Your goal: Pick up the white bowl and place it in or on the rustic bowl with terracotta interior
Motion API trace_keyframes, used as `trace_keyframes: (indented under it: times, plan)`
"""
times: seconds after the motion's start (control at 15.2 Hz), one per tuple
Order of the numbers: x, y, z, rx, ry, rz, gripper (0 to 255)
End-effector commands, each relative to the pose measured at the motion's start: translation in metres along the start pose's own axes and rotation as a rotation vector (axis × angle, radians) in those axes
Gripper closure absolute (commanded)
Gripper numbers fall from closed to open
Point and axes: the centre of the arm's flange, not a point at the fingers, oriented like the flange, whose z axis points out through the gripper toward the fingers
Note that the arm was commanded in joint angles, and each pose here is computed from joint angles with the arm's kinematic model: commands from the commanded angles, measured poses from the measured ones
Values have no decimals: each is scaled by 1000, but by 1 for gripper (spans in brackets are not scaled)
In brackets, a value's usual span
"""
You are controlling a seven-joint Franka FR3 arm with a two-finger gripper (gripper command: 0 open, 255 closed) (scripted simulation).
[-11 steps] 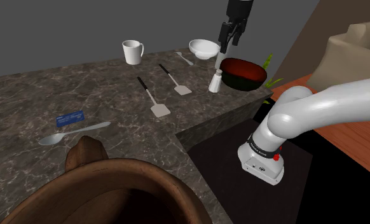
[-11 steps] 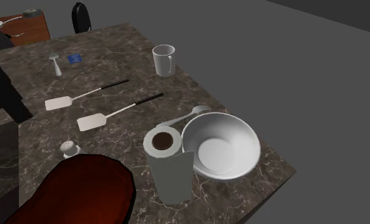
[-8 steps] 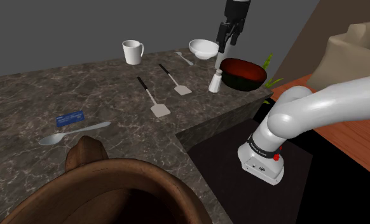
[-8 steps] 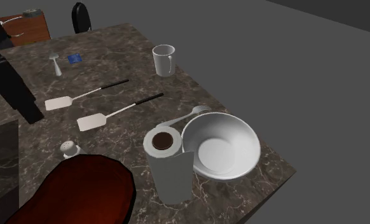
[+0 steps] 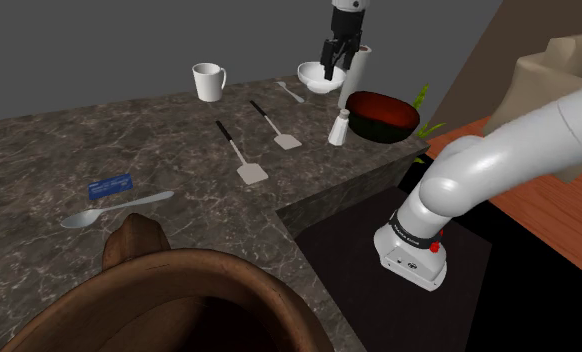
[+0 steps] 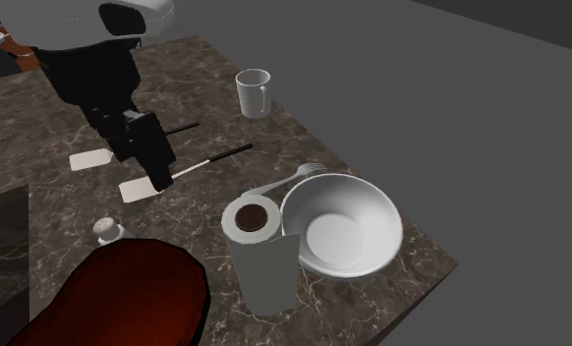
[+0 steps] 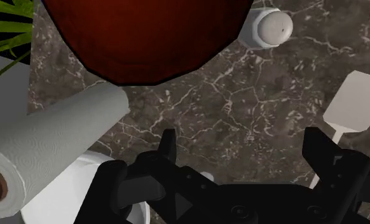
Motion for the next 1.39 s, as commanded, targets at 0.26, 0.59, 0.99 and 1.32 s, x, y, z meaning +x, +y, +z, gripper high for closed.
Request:
trace_keyframes:
  times: [0.26,0.59,0.99,1.32]
  plan:
    - [62,35,28,-14,10,8,0]
    - [113,66,51,-26,17,15,0]
    - [166,99,73,-38,24,22,0]
    - [166,100,100,-38,24,22,0]
